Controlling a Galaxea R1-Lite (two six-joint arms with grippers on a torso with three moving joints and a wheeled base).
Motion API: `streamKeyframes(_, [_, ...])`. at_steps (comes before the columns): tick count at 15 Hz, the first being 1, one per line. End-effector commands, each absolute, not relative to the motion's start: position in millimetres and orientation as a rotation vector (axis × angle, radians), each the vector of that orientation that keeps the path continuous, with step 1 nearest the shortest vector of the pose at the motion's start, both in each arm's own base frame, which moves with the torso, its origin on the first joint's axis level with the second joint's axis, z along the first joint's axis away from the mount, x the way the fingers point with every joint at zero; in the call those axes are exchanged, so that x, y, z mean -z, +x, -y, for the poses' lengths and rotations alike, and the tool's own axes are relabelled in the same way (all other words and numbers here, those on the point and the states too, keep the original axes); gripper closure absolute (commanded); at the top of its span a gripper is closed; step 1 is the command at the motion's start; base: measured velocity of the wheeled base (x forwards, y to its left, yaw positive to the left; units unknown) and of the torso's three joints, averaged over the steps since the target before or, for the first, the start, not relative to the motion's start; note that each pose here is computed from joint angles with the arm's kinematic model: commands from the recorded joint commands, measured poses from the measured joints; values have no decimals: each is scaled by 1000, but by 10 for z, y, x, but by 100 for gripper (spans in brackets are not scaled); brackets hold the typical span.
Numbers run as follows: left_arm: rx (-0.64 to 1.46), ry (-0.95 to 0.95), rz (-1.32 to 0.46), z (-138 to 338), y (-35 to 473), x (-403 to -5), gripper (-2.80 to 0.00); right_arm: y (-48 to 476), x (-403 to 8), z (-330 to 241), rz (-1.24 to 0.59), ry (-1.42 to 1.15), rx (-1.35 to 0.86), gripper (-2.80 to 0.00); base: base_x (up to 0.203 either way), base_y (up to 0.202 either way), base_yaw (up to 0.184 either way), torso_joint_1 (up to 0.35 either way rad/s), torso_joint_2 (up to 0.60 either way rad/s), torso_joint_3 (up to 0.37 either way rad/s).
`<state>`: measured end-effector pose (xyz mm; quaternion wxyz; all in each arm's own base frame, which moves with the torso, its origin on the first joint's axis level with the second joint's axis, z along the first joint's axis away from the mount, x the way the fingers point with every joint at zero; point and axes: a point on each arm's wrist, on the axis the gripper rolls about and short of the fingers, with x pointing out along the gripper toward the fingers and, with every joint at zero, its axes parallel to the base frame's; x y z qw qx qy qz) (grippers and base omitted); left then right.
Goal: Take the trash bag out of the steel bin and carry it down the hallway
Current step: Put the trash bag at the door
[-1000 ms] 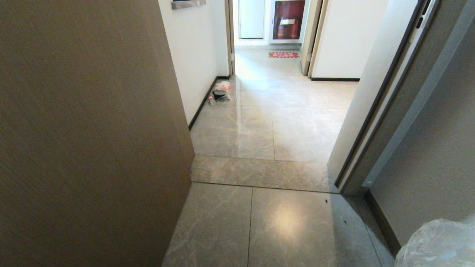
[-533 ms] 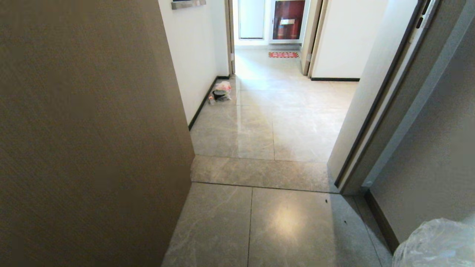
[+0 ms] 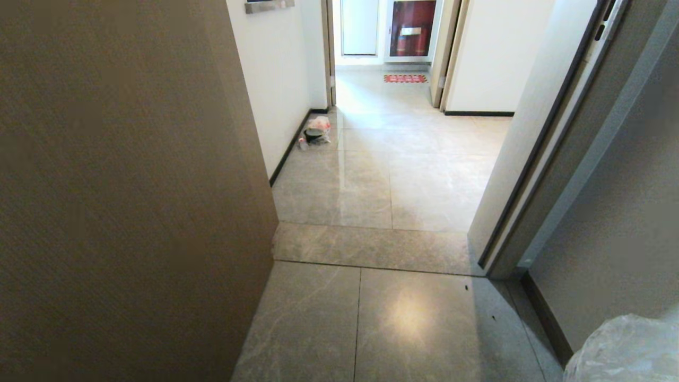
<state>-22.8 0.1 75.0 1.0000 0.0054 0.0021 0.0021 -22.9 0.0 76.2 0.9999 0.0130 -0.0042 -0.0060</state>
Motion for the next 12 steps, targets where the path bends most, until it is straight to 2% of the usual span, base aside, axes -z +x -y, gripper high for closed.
streamKeyframes(1, [-5, 9, -5, -1, -228, -750, 0, -227, -754, -1, 6, 28, 12, 0, 0, 0, 0, 0, 0, 0])
streamKeyframes(7, [-5, 6, -3, -1, -229, -750, 0, -227, -754, -1, 6, 25, 12, 0, 1, -14, 1, 0, 0, 0])
streamKeyframes(12, [-5, 6, -5, -1, -229, -752, 0, -227, -754, -1, 6, 29, 12, 0, 0, -177, -2, 1, 3, 4])
